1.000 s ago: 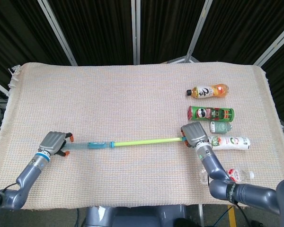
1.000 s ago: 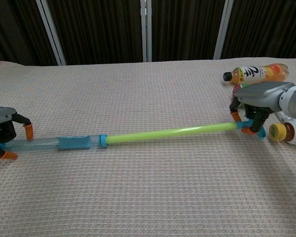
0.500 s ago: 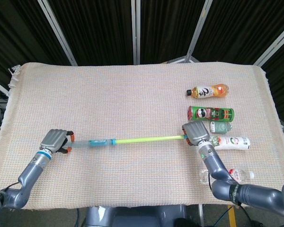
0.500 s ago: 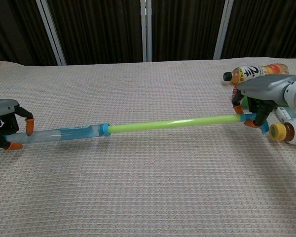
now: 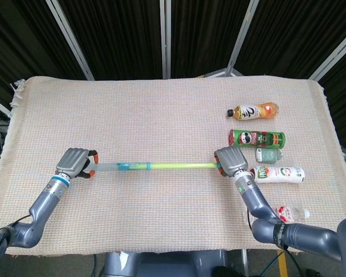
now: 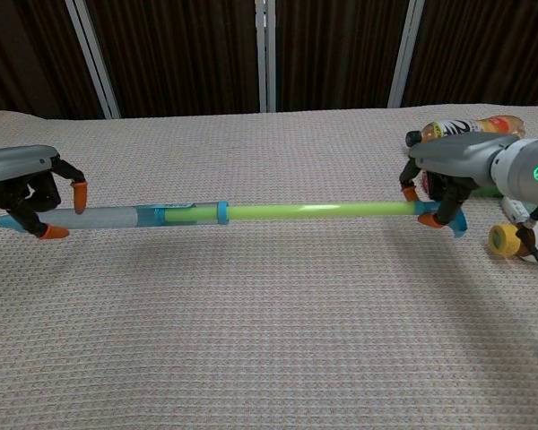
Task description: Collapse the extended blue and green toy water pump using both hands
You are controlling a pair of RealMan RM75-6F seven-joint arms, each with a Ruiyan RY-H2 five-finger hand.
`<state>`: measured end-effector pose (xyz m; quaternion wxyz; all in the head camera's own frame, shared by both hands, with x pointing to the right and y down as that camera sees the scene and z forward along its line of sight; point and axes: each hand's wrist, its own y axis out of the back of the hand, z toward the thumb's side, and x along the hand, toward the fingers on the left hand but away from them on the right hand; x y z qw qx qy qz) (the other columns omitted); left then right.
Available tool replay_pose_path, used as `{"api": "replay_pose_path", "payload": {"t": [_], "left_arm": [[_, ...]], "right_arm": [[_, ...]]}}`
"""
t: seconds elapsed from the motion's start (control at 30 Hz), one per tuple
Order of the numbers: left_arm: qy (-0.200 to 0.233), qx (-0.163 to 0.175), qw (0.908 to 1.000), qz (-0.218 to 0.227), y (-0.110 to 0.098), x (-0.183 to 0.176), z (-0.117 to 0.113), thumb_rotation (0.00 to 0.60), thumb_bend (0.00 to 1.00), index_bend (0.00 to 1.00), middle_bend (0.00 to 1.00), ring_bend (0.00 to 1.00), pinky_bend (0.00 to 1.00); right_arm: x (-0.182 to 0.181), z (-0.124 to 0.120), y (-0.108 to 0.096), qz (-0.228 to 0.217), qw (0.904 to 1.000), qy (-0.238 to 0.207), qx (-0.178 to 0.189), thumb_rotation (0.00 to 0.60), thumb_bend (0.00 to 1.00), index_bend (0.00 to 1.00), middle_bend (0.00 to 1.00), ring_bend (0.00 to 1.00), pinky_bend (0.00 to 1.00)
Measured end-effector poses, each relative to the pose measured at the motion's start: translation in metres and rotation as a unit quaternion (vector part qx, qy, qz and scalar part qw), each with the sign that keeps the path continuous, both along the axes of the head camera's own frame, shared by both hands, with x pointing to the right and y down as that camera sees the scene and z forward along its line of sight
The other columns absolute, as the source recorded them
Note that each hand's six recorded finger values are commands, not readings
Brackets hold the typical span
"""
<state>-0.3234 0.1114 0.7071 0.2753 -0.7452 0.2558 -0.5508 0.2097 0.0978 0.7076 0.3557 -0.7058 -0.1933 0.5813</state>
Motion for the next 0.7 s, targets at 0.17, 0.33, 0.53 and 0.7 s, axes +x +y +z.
{"api": "replay_pose_path", "payload": {"t": [0.17, 0.33, 0.53, 0.7], "left_arm": [[0.012, 0.004, 0.9999, 0.006, -0.003, 0.019, 0.0, 0.6, 0.63, 0.77, 0.86, 0.8, 1.0], [0.027, 0.006, 0.9996, 0.01, -0.006, 0.038, 0.0, 0.6, 0.63, 0.77, 0.86, 0.8, 1.0], [0.039, 0.011, 0.999, 0.021, -0.01, 0.061, -0.001, 0.6, 0.63, 0.77, 0.86, 0.8, 1.0], [0.047, 0.01, 0.9984, 0.029, -0.011, 0.079, 0.0, 0.6, 0.63, 0.78, 0.86, 0.8, 1.0]], "right_arm": [[-0.01, 0.001, -0.003, 0.007, 0.9999, -0.012, 0.004, 0.6, 0.54, 0.73, 1.0, 1.0, 1.0], [-0.02, 0.001, -0.005, 0.014, 0.9996, -0.022, 0.003, 0.6, 0.54, 0.74, 1.0, 1.0, 1.0], [-0.037, 0.002, -0.006, 0.017, 0.9992, -0.037, -0.001, 0.6, 0.54, 0.74, 1.0, 1.0, 1.0], [-0.049, 0.003, -0.006, 0.017, 0.9988, -0.046, -0.002, 0.6, 0.54, 0.74, 1.0, 1.0, 1.0]]}}
